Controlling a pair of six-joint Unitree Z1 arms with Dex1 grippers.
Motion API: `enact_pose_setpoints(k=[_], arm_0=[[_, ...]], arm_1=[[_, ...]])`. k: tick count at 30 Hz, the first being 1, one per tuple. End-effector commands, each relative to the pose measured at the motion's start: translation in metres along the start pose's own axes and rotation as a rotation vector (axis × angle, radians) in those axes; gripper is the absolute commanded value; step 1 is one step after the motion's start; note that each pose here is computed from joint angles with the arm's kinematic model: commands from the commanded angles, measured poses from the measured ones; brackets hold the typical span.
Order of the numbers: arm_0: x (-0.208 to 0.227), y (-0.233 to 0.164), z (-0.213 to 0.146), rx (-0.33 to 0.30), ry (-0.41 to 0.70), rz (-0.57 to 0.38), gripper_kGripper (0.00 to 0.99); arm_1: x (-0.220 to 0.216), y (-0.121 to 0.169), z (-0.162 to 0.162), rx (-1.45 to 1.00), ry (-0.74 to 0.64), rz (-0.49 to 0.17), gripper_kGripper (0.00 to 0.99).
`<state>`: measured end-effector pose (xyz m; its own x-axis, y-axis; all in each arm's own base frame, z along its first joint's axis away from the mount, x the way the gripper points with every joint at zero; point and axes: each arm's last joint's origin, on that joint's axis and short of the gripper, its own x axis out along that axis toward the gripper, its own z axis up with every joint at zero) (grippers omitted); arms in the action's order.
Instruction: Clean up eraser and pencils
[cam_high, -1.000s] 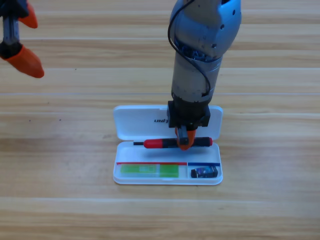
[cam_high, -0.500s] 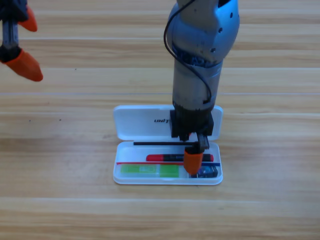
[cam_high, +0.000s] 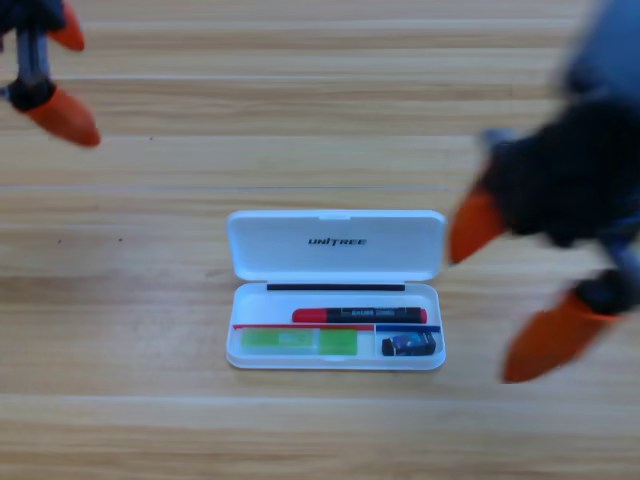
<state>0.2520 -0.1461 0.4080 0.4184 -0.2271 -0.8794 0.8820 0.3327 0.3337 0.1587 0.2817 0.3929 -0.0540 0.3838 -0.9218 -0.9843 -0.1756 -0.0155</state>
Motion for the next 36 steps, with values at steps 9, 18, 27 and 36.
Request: enact_pose_setpoints(k=[9,18,27,36], arm_0=[[0.057,0.117,-0.039,-0.326,-0.267,0.129,0.99],[0.143,0.122,-0.05,-0.435,-0.314,-0.011,0.988],[0.179,0.077,-0.037,-0.275,-0.341,-0.212,0.874],[0.198,0.032,-0.005,-0.099,-0.312,-0.294,0.719]], arm_1=[[-0.055,0.055,-0.069,0.162,-0.37,-0.128,0.904],[-0.058,0.066,-0.078,0.151,-0.411,-0.113,0.954],[-0.059,0.069,-0.083,0.148,-0.412,-0.135,0.954],[-0.061,0.071,-0.084,0.146,-0.418,-0.158,0.954]])
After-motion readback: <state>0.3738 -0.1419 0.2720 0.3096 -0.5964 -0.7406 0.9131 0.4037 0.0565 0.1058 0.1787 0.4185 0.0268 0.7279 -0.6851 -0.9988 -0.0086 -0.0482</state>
